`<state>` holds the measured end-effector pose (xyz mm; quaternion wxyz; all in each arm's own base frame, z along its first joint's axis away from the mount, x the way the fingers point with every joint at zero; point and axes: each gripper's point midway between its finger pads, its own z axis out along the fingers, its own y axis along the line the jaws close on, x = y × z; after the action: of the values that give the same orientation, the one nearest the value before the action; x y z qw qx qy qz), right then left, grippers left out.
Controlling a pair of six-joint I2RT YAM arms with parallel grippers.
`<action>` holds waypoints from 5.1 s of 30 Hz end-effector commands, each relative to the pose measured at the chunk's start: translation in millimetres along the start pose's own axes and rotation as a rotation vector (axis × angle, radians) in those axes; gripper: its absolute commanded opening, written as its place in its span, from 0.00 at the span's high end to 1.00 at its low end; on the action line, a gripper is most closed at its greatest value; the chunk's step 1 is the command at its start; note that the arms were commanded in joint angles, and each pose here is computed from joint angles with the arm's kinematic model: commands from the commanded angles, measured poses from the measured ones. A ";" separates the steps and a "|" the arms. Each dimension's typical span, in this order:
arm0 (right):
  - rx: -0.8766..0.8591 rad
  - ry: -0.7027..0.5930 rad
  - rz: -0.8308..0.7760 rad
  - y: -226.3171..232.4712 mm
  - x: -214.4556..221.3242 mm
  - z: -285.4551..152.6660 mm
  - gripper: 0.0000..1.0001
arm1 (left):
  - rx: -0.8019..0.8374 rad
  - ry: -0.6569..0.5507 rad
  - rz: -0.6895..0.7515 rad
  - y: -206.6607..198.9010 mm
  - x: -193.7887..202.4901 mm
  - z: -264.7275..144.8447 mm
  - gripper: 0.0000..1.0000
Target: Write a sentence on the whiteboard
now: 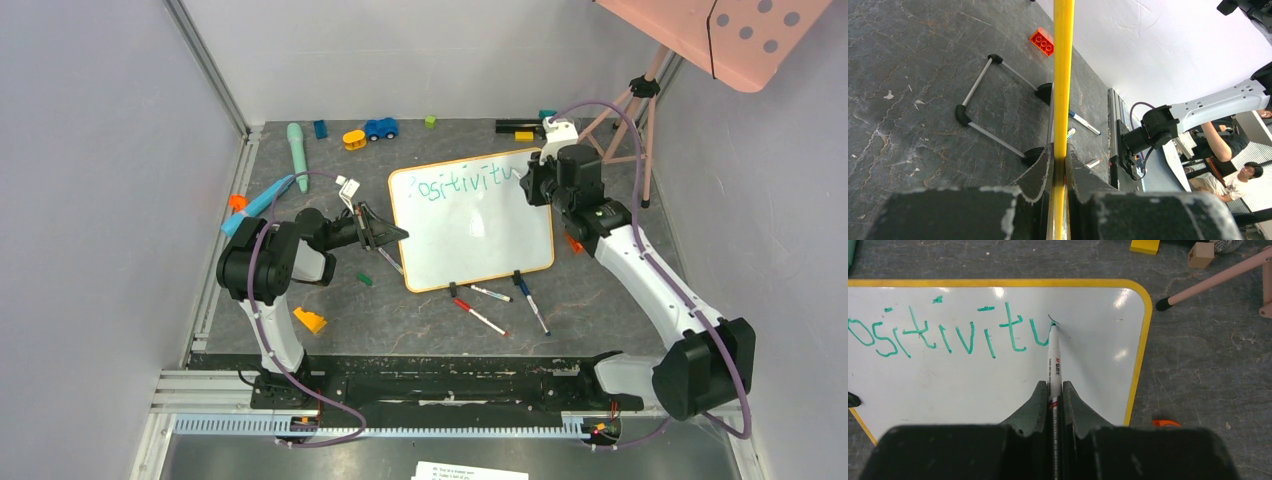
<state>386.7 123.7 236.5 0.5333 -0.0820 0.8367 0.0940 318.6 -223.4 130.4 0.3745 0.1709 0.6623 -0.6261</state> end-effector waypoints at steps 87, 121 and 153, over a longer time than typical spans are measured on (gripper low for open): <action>-0.416 -0.042 -0.150 198.9 30.9 -28.9 1.00 | 0.030 0.004 0.133 0.8 0.9 -2.6 0.98; -0.389 0.018 -0.217 215.6 42.2 -5.9 1.00 | 0.029 0.003 0.142 -2.7 2.2 -4.2 0.98; -0.324 0.104 -0.225 192.1 74.3 -10.6 1.00 | 0.027 0.001 0.146 -2.7 1.6 -4.7 0.98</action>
<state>298.3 308.9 171.8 0.4557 -0.2796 0.8288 0.1649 321.8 -221.0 120.8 0.3942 0.1862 0.6623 -0.6093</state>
